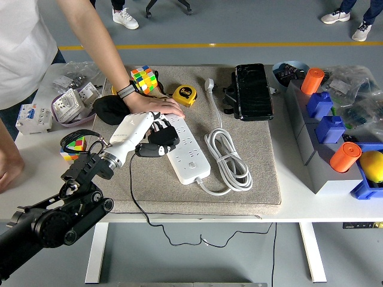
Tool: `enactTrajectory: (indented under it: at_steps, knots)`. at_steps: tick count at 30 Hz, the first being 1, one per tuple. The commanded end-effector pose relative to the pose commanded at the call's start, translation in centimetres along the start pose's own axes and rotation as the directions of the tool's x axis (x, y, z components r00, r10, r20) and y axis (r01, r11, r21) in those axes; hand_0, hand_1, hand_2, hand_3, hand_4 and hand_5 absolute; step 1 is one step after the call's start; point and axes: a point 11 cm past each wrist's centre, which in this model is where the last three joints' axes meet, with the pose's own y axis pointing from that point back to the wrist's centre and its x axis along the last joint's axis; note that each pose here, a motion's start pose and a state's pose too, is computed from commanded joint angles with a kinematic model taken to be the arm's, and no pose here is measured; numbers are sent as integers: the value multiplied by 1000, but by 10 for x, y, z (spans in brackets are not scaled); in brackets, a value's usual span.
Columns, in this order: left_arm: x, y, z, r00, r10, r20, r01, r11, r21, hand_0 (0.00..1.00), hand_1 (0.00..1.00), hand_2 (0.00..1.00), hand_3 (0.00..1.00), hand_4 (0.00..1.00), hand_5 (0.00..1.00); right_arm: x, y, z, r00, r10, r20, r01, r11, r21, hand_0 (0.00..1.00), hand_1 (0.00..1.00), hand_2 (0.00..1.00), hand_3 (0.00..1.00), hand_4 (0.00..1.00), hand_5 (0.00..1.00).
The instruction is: Put the plug near the board,insert it into the board,press the button,pull the plug out
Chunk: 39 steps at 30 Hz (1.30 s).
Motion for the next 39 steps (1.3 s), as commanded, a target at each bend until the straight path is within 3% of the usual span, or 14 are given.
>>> enactTrajectory:
  at_steps: [8, 16, 26, 27, 38, 39]
  knots:
    - [12, 5, -24, 999, 37, 17, -37, 999, 30, 221, 380, 393, 543, 722, 2, 1, 0, 0, 1000, 2, -2, -2, 1000, 0, 595, 643, 569, 488, 770, 476]
    - [8, 16, -52, 999, 41, 27, -43, 996, 79, 237, 372, 394, 542, 730, 2, 0, 0, 3, 1000, 0, 3, 0, 1000, -4, 595, 643, 567, 487, 768, 473]
    - [0, 20, -66, 999, 34, -1, -34, 992, 120, 257, 402, 415, 545, 734, 2, -2, 0, 1, 1000, -3, 10, 3, 1000, 1, 594, 643, 567, 487, 768, 472]
    - [-1, 20, -68, 1000, 31, -2, -30, 992, 125, 296, 446, 493, 560, 732, 12, -2, 0, 1, 1000, -3, 10, 3, 1000, 0, 594, 642, 567, 487, 768, 472]
    - [-7, 22, -76, 1000, 1, -18, 2, 985, 174, 331, 484, 517, 568, 735, 36, -2, 0, 0, 1000, -3, 9, 3, 1000, 2, 594, 642, 567, 487, 768, 471]
    - [-8, 23, -76, 1000, -2, -16, 5, 984, 175, 394, 534, 567, 589, 771, 69, -2, 0, 0, 1000, -4, 10, 4, 1000, 2, 594, 642, 566, 486, 767, 471]
